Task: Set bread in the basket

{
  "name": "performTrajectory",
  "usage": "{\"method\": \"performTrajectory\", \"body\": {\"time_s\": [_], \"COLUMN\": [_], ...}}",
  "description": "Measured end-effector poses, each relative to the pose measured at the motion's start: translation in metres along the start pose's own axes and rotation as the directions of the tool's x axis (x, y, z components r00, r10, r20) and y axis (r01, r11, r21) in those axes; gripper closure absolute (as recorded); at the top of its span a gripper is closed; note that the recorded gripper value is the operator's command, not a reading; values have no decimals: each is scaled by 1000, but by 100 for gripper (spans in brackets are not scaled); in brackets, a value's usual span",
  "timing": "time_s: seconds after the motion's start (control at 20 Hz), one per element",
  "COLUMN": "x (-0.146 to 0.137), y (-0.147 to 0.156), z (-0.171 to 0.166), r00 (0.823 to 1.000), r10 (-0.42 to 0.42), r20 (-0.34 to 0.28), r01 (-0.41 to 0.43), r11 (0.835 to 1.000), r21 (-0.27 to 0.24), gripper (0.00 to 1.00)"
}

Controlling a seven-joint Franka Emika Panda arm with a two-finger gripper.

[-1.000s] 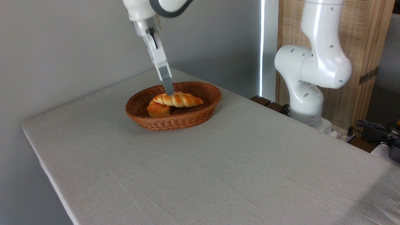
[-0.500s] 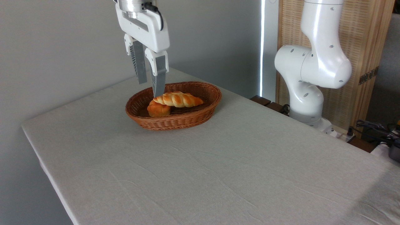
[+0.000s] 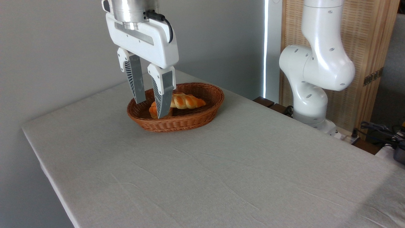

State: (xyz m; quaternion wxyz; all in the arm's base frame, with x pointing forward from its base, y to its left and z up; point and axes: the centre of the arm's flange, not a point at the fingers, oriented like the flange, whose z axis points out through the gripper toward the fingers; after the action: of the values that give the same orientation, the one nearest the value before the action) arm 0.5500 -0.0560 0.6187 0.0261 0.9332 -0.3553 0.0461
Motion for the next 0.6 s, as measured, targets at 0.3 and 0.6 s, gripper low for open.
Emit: {"method": "performTrajectory", "body": {"time_s": [0.3,0.6], "x": [3,4], "y": [1,2], "z": [-1,0], "r00": [1000,999], "r10": [5,8], "r20": [24,34], "r01": [-4,-8], "r11": [1000,1000], "r21": [-19,-21], "gripper": [0,0]}}
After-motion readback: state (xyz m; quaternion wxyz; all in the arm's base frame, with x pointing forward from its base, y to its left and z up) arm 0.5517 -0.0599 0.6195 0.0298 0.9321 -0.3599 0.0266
